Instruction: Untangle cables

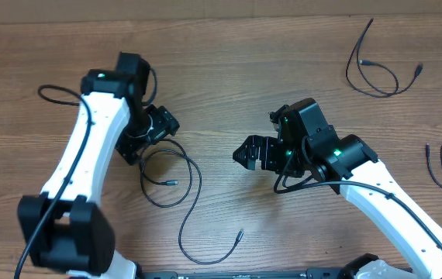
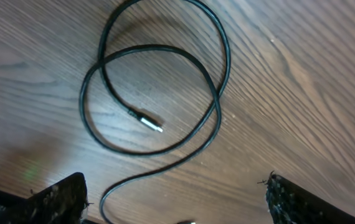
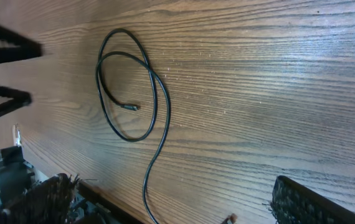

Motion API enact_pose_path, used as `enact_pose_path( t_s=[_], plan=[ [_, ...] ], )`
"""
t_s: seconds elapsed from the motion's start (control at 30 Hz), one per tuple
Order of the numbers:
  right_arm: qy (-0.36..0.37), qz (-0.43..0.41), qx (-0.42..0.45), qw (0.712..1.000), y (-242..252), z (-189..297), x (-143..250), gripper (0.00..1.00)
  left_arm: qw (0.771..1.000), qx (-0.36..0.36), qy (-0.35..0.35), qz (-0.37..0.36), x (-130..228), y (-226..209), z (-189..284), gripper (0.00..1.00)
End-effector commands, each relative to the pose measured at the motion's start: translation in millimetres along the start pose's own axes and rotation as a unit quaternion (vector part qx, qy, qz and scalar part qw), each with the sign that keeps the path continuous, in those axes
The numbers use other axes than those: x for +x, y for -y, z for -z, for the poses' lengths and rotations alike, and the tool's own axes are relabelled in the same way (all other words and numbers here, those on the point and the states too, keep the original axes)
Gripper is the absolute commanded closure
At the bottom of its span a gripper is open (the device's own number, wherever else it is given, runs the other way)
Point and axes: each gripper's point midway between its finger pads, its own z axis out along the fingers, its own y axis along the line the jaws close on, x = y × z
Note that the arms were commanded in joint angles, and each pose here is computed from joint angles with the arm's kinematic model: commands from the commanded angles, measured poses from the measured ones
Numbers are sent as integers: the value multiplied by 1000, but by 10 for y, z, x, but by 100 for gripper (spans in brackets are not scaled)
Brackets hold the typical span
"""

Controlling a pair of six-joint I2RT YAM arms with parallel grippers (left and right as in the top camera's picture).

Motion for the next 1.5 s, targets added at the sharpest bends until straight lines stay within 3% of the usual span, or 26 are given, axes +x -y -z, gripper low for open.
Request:
enact_pose_path(
  t_s=[0.0, 0.33, 0.57, 0.87, 1.0, 1.2, 1.33, 1.47],
  plan=[
    [2, 0, 3, 1000, 4, -10, 0, 0, 999, -28, -4, 20, -69, 75, -219, 9],
    [2, 1, 3, 1000, 4, -10, 0, 0, 997, -66, -35, 15, -20, 266, -795, 11],
    [2, 0, 3, 1000, 5, -11, 1, 0, 997, -74, -36, -11, 58, 416, -1055, 24],
    [-1, -1, 5, 1000, 16, -10, 16, 0, 995, -88, -42, -35, 158, 511, -1324, 58],
    [-5, -3, 8, 1000, 30, -10, 35, 0, 994, -96, -33, -39, 133, 507, -1373, 96],
    [-5, -3, 8, 1000, 30, -10, 35, 0, 995, -72, -26, -69, 37, 628, -1298, 96],
    [-2, -2, 6, 1000, 22, -11, 22, 0, 984, 23, -38, -173, 28, 1142, -937, 96],
    [-2, -2, 6, 1000, 23, -9, 19, 0, 972, 70, -12, -225, 39, 1504, -496, 96]
  ],
)
